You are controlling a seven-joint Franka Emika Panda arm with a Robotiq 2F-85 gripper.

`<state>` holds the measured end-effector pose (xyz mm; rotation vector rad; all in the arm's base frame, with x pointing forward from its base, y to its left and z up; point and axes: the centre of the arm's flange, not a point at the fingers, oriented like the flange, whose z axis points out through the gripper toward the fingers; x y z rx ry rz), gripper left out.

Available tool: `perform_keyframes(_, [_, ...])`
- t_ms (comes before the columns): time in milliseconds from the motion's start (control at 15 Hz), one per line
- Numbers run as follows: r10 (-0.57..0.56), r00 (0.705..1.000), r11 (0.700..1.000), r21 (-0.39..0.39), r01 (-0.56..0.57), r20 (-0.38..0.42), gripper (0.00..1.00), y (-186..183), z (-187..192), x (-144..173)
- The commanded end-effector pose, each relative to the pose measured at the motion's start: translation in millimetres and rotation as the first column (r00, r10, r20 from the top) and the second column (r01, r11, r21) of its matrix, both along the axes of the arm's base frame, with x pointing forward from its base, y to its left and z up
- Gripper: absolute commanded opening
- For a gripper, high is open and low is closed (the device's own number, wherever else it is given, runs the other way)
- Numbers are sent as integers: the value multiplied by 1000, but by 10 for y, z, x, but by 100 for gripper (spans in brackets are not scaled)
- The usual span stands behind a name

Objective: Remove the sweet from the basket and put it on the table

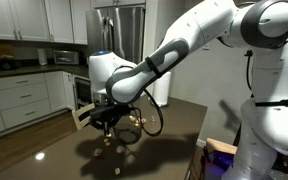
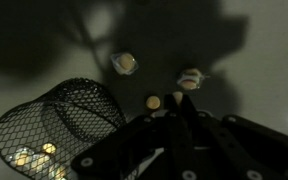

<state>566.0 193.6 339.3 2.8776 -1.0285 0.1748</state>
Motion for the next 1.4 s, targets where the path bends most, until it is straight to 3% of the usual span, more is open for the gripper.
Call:
perform_keyframes(0, [137, 988, 990, -5, -138, -67, 5, 296, -279, 137])
perform_keyframes(533, [278, 949, 960, 1, -281, -146, 6, 764, -867, 65])
perform_keyframes(600, [281, 948, 959, 2, -284, -149, 33, 792, -905, 52])
perform_keyframes(800, [291, 944, 956, 2, -294, -154, 39, 854, -969, 25])
perform_keyframes(1333, [261, 957, 964, -28, -266, -128, 91, 868, -799, 81])
